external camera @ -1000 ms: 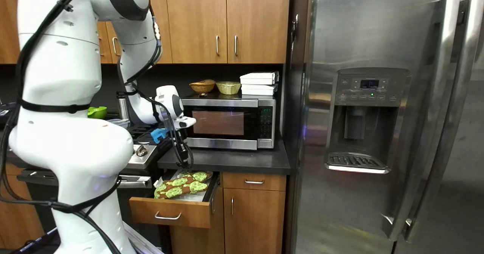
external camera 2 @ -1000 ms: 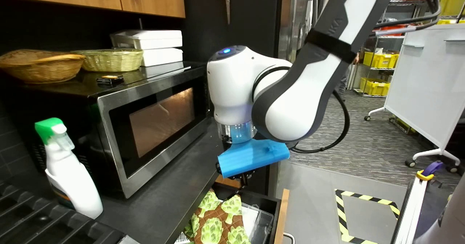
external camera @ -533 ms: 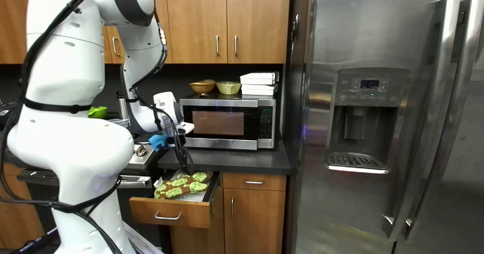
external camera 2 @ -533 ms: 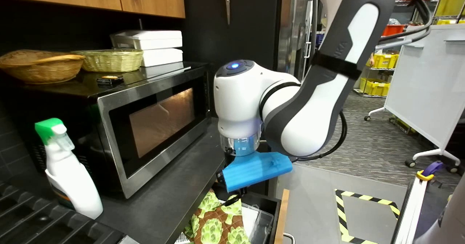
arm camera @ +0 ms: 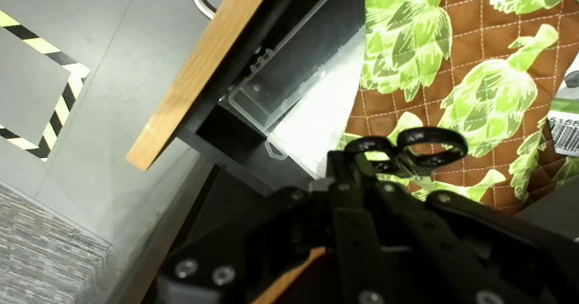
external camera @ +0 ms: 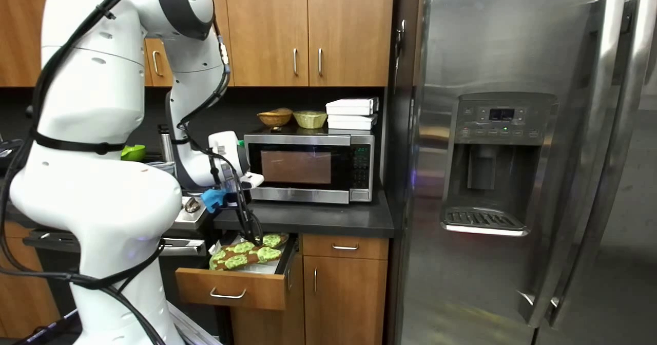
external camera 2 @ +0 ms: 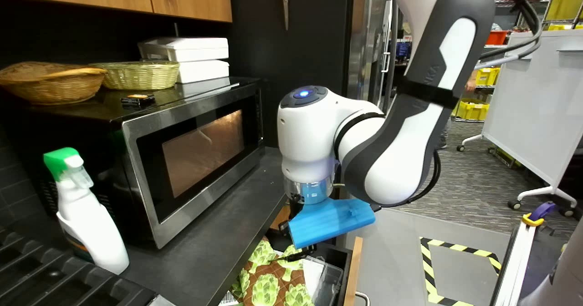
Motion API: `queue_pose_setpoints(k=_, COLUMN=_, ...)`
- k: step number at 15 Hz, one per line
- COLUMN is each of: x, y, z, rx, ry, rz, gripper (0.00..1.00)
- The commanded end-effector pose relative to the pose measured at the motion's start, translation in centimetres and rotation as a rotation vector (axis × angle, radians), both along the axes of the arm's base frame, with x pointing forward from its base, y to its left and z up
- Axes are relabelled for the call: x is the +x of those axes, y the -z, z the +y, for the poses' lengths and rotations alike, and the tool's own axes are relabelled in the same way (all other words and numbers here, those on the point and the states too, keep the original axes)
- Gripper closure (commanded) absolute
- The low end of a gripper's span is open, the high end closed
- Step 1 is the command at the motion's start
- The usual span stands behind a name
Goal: Put the scissors in the open drawer
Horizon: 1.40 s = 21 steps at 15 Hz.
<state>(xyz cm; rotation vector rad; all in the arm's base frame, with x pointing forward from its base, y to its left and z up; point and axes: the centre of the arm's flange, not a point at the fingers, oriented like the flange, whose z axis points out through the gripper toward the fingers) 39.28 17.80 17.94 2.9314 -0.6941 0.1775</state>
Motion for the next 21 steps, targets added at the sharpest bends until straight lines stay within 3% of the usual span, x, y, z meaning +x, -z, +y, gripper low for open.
queue_pose_setpoints(k=1, x=-0.5, y=1.0, z=-0.8, rx=0.002, ry=0.002, rz=0.011, gripper=0.73)
queue_pose_setpoints(k=2, x=-0.6, y=1.1, z=-0.9, rx=0.001, ry=0.002, rz=0.018, gripper=0.63)
queue_pose_setpoints(k=6, x=-0.6, y=1.5, z=-1.1, rx=-0.003, ry=0.005, rz=0.039, gripper=0.38)
queue_pose_setpoints(k=11, x=0.4, y=-1.2, z=-0.4, rx=0.01, ry=0.015, rz=0.041, gripper=0.04)
queue_pose_setpoints(k=19, x=1.9, y=-8.5, z=0.1, rx=0.005, ry=0.07, rz=0.042, gripper=0.0)
queue_pose_setpoints(k=20, x=1.9, y=-9.0, z=-0.3, rx=0.002, ry=0.081, rz=0.045, gripper=0.0)
queue_pose_setpoints(k=21, x=2.5, y=-7.1, z=0.4, rx=0.008, ry=0.069, rz=0.036, gripper=0.0)
